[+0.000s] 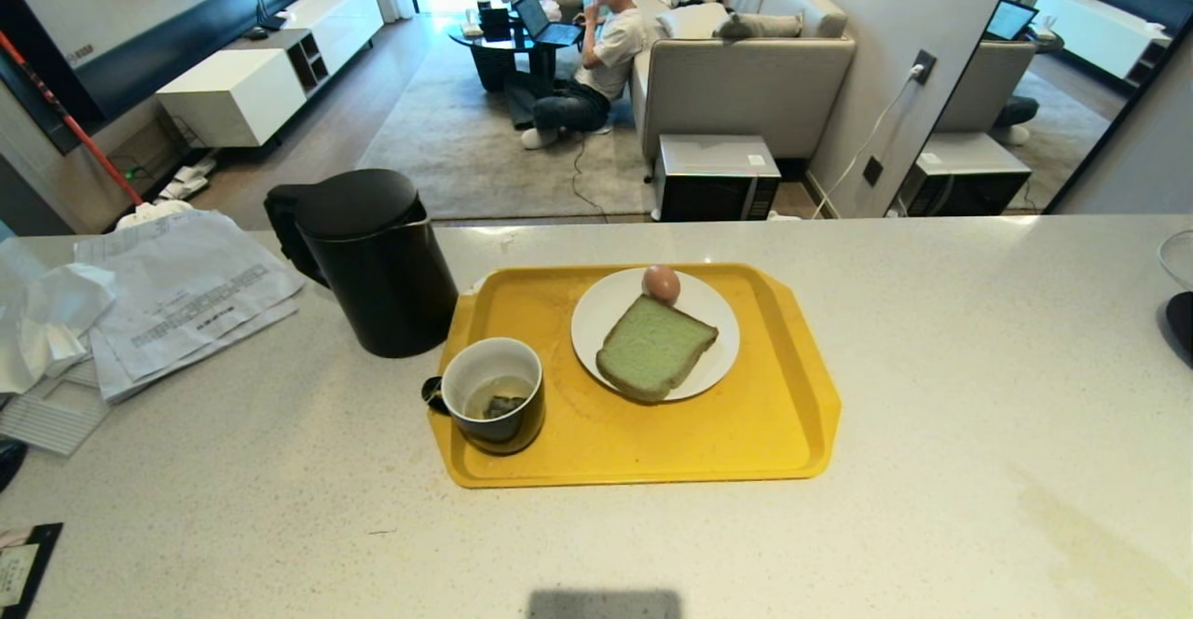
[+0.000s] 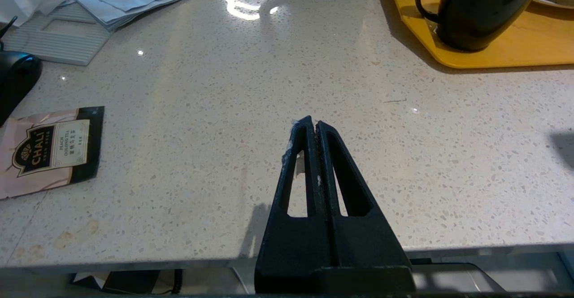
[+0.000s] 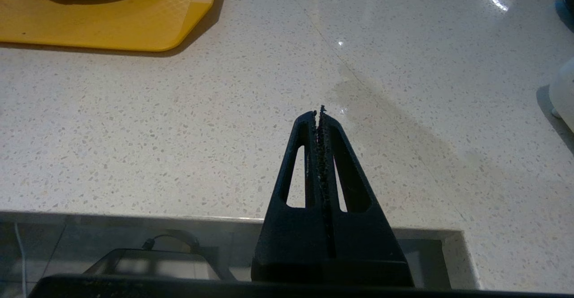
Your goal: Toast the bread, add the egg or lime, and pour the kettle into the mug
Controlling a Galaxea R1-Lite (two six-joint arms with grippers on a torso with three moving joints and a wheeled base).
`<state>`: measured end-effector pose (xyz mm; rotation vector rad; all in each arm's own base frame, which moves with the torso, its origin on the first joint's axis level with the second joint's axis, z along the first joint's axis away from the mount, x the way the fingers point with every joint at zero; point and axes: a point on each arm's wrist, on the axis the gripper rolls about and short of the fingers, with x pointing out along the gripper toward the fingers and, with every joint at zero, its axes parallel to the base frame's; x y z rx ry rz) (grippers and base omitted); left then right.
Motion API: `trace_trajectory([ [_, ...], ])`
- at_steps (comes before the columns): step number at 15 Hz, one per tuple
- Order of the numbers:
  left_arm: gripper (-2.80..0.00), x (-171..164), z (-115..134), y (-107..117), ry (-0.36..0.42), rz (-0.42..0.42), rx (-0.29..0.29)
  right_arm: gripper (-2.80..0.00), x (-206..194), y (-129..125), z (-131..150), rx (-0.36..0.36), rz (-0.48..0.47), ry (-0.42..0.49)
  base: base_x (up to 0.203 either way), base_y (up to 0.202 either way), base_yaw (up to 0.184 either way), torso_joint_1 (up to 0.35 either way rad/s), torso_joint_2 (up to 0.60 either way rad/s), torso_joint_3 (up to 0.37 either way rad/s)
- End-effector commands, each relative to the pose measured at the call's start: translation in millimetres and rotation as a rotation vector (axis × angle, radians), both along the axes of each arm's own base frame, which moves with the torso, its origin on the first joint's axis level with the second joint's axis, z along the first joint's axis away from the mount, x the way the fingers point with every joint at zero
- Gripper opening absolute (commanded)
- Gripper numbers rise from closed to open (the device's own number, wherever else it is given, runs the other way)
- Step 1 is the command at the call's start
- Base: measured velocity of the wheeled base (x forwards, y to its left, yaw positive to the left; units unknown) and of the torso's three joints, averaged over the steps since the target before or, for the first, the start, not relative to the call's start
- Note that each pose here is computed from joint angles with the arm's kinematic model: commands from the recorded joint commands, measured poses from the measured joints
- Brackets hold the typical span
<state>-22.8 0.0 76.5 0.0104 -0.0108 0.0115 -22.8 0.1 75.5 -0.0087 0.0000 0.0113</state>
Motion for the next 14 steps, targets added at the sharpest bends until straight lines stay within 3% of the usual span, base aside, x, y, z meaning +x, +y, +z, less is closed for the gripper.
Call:
trace_trajectory([
  [1,-2.8,-0.1,-0.1,0.0,0.0,0.001,0.0,-2.8,0.1,0.0,-0.4,-0.001,0.001,0.002,0.0,0.0,0.0,0.0,0.0,0.0],
  [14,-2.8,-0.1,-0.2,0.0,0.0,0.001,-0.006,-2.8,0.1,0.0,-0.4,-0.002,0.001,0.002,0.0,0.0,0.0,0.0,0.0,0.0],
])
